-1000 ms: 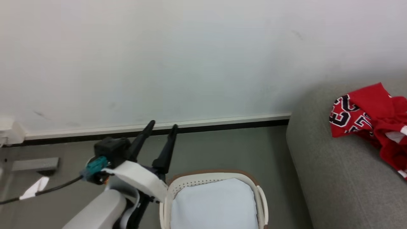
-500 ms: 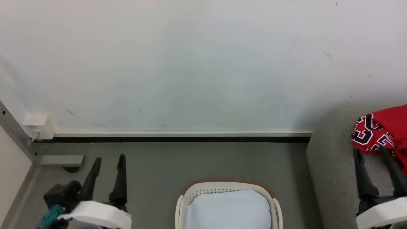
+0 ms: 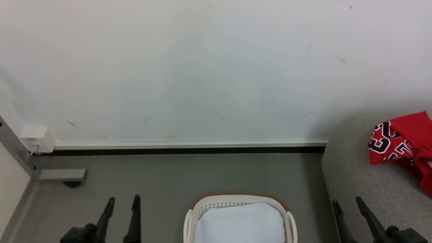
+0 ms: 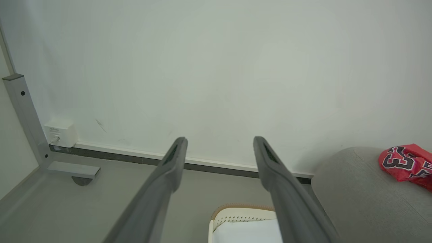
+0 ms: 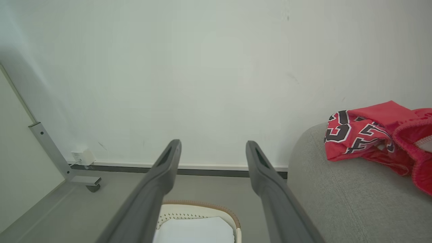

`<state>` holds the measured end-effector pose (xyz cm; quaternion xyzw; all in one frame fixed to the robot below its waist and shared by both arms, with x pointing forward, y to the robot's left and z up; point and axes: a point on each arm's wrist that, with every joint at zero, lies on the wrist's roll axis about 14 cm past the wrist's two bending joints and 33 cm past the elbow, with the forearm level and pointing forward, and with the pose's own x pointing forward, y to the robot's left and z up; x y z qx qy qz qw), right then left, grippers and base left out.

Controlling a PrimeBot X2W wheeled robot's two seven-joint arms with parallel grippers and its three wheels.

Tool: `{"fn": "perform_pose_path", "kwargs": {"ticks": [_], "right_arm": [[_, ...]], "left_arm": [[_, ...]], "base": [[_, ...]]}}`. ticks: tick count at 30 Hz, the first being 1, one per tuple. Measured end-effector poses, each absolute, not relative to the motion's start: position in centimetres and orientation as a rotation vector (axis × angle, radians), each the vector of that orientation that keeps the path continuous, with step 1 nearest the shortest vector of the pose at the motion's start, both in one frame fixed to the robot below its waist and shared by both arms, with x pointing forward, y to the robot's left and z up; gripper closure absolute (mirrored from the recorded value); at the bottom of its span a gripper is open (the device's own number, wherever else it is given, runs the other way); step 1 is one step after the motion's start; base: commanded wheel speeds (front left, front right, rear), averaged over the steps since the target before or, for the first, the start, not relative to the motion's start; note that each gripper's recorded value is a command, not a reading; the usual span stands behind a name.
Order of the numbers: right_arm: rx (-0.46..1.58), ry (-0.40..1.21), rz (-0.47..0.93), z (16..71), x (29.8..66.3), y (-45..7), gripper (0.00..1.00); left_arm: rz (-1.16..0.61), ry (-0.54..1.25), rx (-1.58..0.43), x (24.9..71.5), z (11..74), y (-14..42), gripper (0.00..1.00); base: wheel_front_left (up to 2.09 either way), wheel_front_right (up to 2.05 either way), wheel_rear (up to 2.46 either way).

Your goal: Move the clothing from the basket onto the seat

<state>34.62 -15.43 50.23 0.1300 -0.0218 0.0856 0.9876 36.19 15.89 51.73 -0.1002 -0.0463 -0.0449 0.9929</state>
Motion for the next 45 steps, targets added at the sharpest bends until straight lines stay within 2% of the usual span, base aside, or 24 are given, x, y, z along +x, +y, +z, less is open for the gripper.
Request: {"fn": "perform_pose_path", "kwargs": {"ticks": [29,30,35,45], "right_arm": [[0.283,-0.036,0.16,49.7,35.1,-15.7,0.0],[0.284,-0.035,0.161,49.7,35.1,-15.7,1.0],[0.312,0.03,0.147,47.7,34.2,-15.4,1.0],[0.468,0.057,0.085,47.4,34.6,-16.6,1.0]], "left_arm": [[-0.109,-0.066,-0.17,36.9,50.2,16.0,0.0],[-0.106,-0.065,-0.173,36.9,50.2,16.1,1.0],[-0.096,0.004,-0.193,36.2,48.1,15.9,1.0],[-0.037,0.041,-0.373,36.4,47.7,17.0,1.0]], "base": [[0.0,0.0,0.0],[0.0,0.0,0.0],[0.0,0.0,0.0],[0.0,0.0,0.0]]}}
